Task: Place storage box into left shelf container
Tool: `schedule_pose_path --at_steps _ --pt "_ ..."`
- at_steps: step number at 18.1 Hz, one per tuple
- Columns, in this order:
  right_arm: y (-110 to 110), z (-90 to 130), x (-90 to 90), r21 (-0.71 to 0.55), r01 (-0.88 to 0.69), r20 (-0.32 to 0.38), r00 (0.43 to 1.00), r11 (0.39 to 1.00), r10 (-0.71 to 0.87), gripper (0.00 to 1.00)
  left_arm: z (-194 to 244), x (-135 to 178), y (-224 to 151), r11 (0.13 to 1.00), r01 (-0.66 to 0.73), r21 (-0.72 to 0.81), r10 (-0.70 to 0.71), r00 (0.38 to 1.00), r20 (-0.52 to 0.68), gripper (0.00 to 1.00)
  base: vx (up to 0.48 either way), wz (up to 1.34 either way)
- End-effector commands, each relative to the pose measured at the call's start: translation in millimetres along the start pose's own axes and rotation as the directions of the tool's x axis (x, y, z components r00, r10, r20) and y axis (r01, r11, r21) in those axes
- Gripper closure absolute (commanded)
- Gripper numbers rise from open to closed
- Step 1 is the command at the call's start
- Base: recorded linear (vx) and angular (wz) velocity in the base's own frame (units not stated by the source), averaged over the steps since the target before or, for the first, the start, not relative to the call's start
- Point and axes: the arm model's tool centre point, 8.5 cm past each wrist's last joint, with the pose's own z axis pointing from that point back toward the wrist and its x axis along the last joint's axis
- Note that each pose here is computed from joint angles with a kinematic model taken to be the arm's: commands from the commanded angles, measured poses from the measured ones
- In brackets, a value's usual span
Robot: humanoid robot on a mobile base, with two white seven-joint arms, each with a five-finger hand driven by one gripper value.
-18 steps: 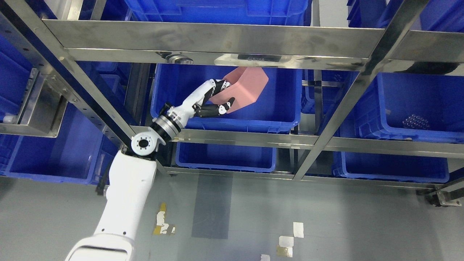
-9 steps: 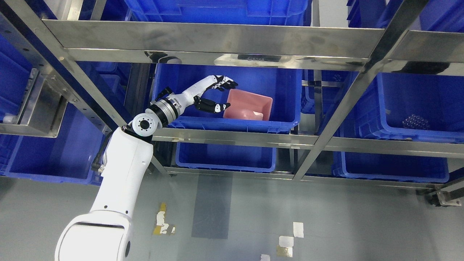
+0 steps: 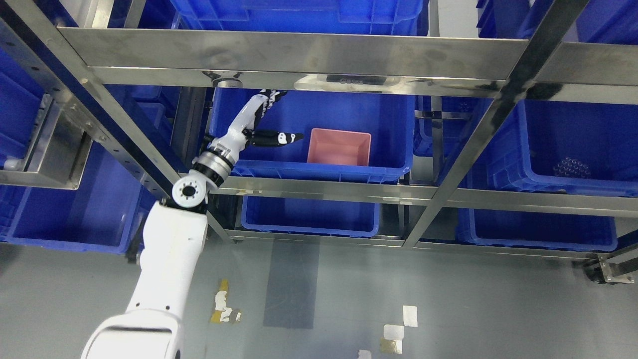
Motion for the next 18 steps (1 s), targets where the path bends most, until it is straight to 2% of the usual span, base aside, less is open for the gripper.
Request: schedule_pose_path --at_steps 1,4,7,8,11,18 --pt "-11 0 8.6 -0.018 0.021 0.022 1.0 1.0 -0.02 0.0 57 45 19 0.944 -0.192 0.267 0.125 0.96 0.249 0.0 0.0 0.0" --pt "-11 0 9.6 -0.019 0.021 0.023 1.0 1.0 -0.02 0.0 94 70 0 0.926 -0.218 0.307 0.139 0.955 0.26 0.0 0.0 0.0" --pt "-11 0 8.6 -0.019 0.022 0.022 1.0 1.0 -0.022 0.0 121 62 -13 0.924 -0.225 0.31 0.15 0.957 0.248 0.0 0.0 0.0" --pt "-11 0 8.6 -0.019 0.021 0.022 1.0 1.0 -0.02 0.0 127 64 -13 0.922 -0.219 0.318 0.128 0.95 0.284 0.0 0.0 0.0" --pt "-11 0 8.8 -0.018 0.021 0.023 1.0 1.0 -0.02 0.0 133 77 -17 0.932 -0.204 0.301 0.077 0.92 0.383 0.0 0.0 0.0" --pt "-11 0 8.8 -0.019 0.021 0.023 1.0 1.0 -0.02 0.0 143 62 -28 0.931 -0.214 0.295 0.109 0.936 0.336 0.0 0.0 0.0"
